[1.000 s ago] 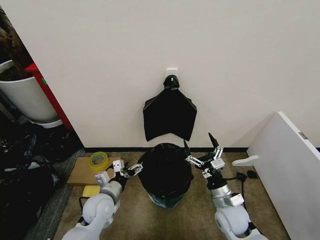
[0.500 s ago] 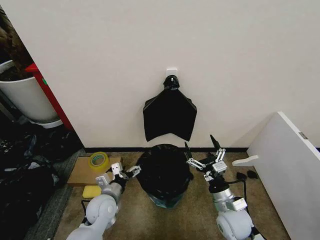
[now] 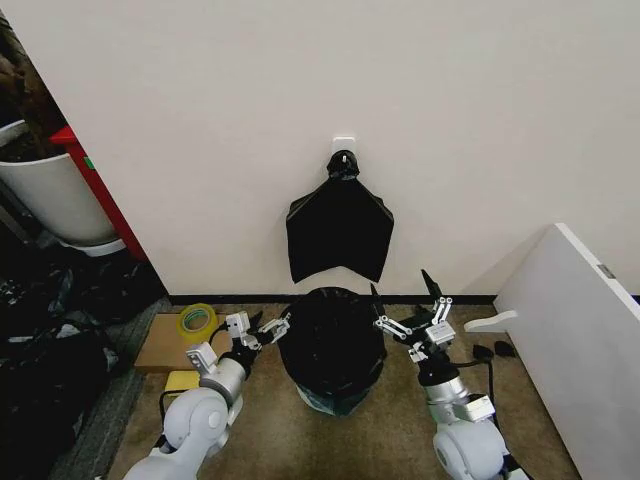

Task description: Place the garbage bag over the trash bin.

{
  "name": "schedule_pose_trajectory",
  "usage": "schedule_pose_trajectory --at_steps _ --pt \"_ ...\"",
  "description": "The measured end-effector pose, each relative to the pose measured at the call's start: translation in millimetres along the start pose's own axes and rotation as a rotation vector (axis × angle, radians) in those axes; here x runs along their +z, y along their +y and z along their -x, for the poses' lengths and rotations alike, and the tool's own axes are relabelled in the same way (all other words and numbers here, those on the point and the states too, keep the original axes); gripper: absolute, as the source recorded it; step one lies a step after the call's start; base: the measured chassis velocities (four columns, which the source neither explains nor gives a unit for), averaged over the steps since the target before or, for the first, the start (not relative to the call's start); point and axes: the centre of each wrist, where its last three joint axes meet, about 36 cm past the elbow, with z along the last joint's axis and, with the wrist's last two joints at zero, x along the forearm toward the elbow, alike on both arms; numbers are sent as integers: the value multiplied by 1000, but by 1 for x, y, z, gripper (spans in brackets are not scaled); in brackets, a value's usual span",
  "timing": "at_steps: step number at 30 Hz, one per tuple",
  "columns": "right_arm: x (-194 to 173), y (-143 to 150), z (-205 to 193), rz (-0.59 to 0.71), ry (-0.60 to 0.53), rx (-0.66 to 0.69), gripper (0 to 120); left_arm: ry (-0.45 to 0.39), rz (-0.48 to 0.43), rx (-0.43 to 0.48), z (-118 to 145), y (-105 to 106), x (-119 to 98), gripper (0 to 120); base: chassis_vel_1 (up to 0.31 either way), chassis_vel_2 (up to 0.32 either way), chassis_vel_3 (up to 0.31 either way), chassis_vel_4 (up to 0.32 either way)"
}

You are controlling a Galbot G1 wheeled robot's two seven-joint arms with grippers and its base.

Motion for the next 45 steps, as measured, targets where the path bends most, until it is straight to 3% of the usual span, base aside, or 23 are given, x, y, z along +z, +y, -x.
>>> schedule_pose_trajectory --at_steps 3,4,6,8,11,14,16,20,24,34,45 --pt "0 1 0 1 7 21 100 -173 160 52 -3 -8 0 100 0 0 0 0" --pt "0 1 0 1 7 21 100 -173 160 52 -3 -8 0 100 0 0 0 0" --pt "-6 4 2 -23 41 91 100 -310 382 59 -8 -18 1 100 0 0 0 0" --pt "-11 6 3 -72 84 155 100 -427 547 35 -10 -26 -1 100 0 0 0 0" --pt "-14 4 4 -123 123 218 100 -513 609 14 -14 -33 -6 100 0 0 0 0" --pt "-16 -1 4 -163 150 241 100 -543 586 -31 -20 -39 -13 100 0 0 0 0" --pt "-18 -16 2 -224 142 218 100 -550 517 -90 -23 -43 -23 100 0 0 0 0" --pt "-22 -28 -5 -213 101 163 100 -533 446 -101 -27 -45 -34 100 0 0 0 0" --pt "-27 -27 -11 -195 101 196 100 -503 399 -122 -32 -46 -41 100 0 0 0 0" --pt "-41 -9 -40 -177 166 283 100 -510 388 -155 -34 -48 -46 100 0 0 0 0" --pt "-44 -11 -38 -162 154 286 100 -519 389 -159 -32 -55 -42 100 0 0 0 0"
